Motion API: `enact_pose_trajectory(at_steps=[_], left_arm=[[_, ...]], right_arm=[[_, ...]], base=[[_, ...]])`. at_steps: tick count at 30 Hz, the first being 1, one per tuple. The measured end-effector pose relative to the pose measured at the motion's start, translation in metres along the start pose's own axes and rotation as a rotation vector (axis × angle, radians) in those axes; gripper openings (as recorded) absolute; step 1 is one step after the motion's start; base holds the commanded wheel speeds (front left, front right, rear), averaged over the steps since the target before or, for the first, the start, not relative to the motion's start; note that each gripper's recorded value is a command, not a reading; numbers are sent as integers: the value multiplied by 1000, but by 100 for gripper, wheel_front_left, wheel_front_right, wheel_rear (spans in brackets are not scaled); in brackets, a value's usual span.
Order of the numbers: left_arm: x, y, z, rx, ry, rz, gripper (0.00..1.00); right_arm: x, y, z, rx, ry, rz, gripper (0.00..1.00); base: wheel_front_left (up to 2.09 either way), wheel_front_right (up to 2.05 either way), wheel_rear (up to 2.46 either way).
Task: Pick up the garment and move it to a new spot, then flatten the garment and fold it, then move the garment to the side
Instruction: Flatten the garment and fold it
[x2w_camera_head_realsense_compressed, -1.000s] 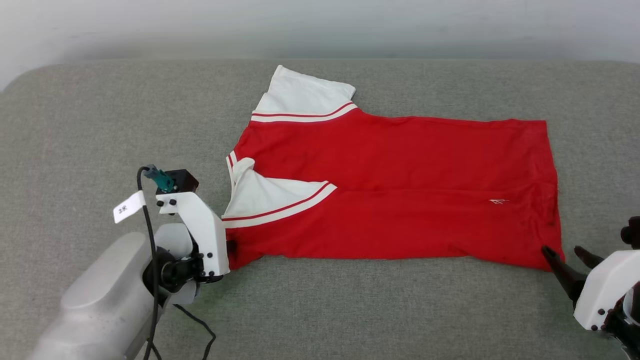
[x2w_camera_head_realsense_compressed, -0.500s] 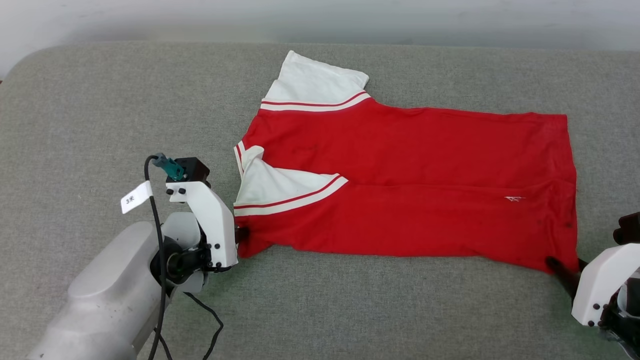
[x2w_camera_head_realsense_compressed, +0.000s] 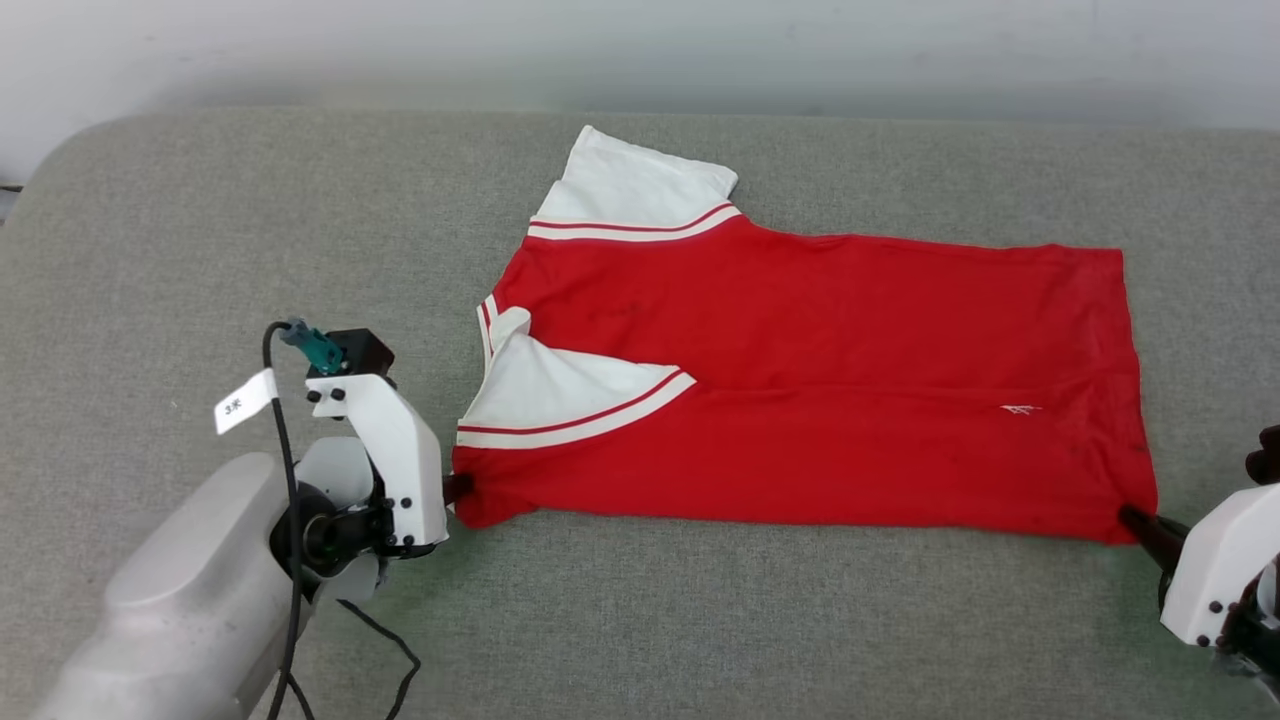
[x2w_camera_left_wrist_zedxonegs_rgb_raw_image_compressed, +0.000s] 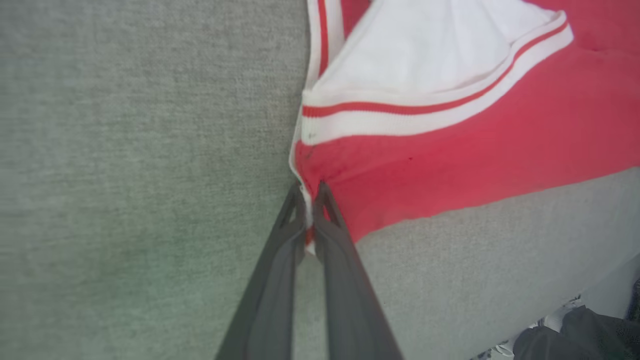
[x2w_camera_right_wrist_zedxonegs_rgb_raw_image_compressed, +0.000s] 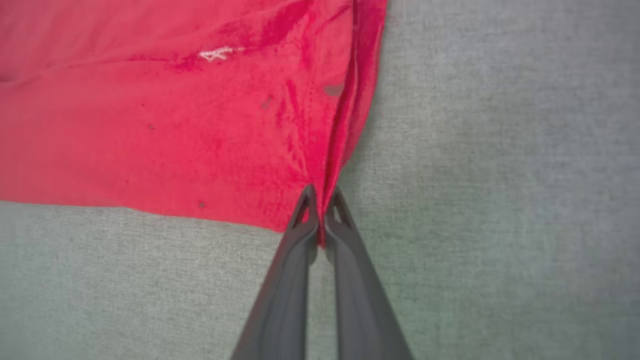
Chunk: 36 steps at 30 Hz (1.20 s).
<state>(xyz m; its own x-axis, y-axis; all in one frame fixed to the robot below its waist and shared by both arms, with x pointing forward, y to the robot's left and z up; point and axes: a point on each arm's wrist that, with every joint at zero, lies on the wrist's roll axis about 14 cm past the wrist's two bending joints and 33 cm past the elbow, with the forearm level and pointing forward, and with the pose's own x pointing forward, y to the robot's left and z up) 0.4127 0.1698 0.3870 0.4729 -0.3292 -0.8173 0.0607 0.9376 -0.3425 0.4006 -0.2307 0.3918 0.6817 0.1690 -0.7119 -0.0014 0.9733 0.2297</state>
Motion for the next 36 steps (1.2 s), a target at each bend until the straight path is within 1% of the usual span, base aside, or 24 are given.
enact_pose_trajectory(at_steps=[5, 16, 24, 31, 36], left_arm=[[-12, 0, 4, -4, -21, -2, 0], [-35, -12, -7, -3, -15, -33, 0], [-49, -18, -31, 7, 30, -49, 0], [-45, -12, -45, -17, 53, -29, 0], [-35, -9, -55, -57, 68, -22, 0]], right_arm=[[-13, 1, 18, -16, -53, 13, 0], [-44, 6, 26, -44, -83, 19, 0], [-61, 6, 10, -53, -54, -4, 0], [-60, 4, -13, -49, 22, -26, 0], [-52, 4, -36, -25, 91, -26, 0]], base=[[0, 0, 0], [0, 0, 0], [0, 0, 0], [0, 0, 0], [0, 0, 0]])
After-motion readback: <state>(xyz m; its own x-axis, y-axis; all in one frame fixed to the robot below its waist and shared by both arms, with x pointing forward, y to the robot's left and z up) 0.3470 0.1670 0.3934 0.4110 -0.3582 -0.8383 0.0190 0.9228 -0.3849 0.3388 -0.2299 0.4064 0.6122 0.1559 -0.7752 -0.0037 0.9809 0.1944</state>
